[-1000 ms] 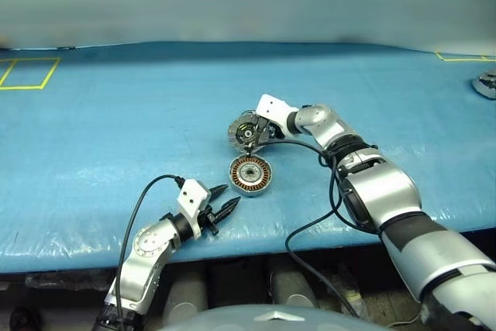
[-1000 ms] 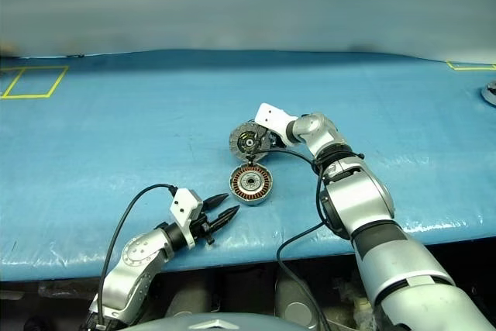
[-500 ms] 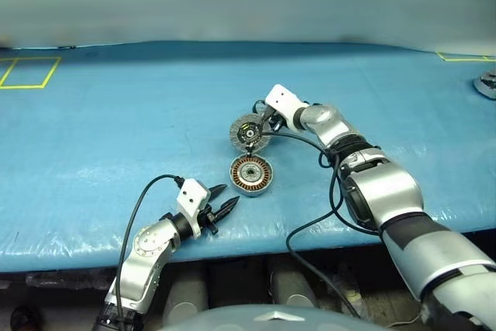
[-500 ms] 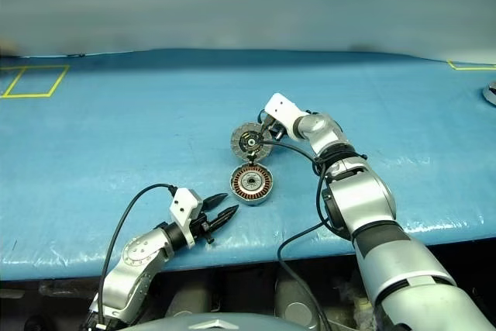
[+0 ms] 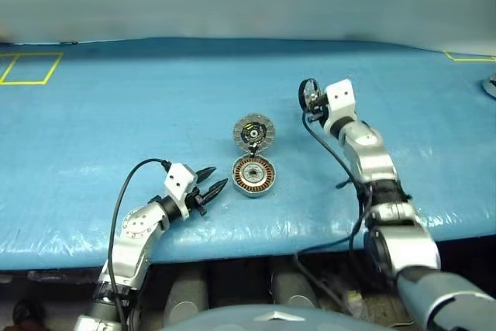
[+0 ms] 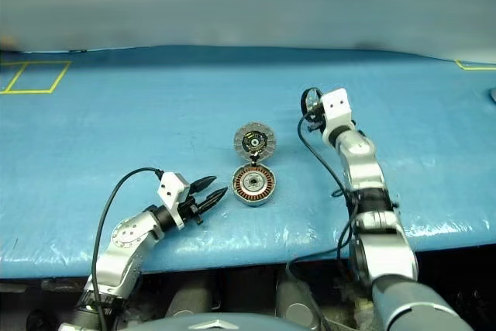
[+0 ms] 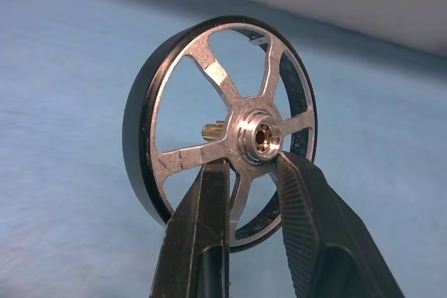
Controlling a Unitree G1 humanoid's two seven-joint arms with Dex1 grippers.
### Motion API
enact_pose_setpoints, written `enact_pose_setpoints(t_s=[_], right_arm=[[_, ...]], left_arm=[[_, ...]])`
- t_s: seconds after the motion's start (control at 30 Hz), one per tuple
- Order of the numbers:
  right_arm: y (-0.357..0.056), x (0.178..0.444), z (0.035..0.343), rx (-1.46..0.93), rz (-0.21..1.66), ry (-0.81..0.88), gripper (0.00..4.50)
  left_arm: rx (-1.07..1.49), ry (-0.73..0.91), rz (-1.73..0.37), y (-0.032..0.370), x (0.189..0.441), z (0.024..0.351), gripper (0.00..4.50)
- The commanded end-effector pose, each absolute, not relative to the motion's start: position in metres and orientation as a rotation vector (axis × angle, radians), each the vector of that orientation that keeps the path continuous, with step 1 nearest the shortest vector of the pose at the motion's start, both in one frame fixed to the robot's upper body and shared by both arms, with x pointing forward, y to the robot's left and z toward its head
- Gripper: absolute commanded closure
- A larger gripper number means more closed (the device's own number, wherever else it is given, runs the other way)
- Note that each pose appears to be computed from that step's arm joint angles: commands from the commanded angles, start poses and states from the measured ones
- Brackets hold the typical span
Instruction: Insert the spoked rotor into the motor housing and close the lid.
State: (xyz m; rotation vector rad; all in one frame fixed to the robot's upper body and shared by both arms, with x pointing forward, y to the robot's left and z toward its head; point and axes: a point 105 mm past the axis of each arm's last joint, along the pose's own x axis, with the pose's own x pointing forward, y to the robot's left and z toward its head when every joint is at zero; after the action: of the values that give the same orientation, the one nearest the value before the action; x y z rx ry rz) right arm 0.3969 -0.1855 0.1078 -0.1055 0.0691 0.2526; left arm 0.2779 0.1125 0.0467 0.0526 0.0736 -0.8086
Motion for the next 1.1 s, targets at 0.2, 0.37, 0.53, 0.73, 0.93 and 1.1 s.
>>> enact_pose_setpoints(t_s=[0.2, 0.37, 0.53, 0.73, 0.93, 1.1], right_arm=[[-0.162, 0.305, 0.152, 0.153, 0.449, -0.093, 3.65], [-0.138, 0.272, 0.15, 0.044, 0.622, -0.064, 3.65], [-0.118, 0.261, 0.128, -0.166, 0.728, 0.034, 3.65], [-0.114, 0.273, 0.109, -0.258, 0.696, 0.089, 3.65], [-0.108, 0.275, 0.106, -0.275, 0.727, 0.087, 3.65], [-0.106, 0.275, 0.106, -0.293, 0.739, 0.082, 3.65]], left_arm=[[0.06, 0.042, -0.889, 0.115, 0.283, 0.053, 2.25], [0.08, 0.063, -0.905, 0.118, 0.287, 0.05, 2.25], [0.099, 0.077, -0.918, 0.118, 0.291, 0.046, 2.25], [0.146, 0.069, -0.948, 0.112, 0.297, 0.046, 2.25], [0.177, 0.033, -0.993, 0.104, 0.297, 0.052, 2.25], [0.193, 0.042, -1.0, 0.103, 0.294, 0.05, 2.25]])
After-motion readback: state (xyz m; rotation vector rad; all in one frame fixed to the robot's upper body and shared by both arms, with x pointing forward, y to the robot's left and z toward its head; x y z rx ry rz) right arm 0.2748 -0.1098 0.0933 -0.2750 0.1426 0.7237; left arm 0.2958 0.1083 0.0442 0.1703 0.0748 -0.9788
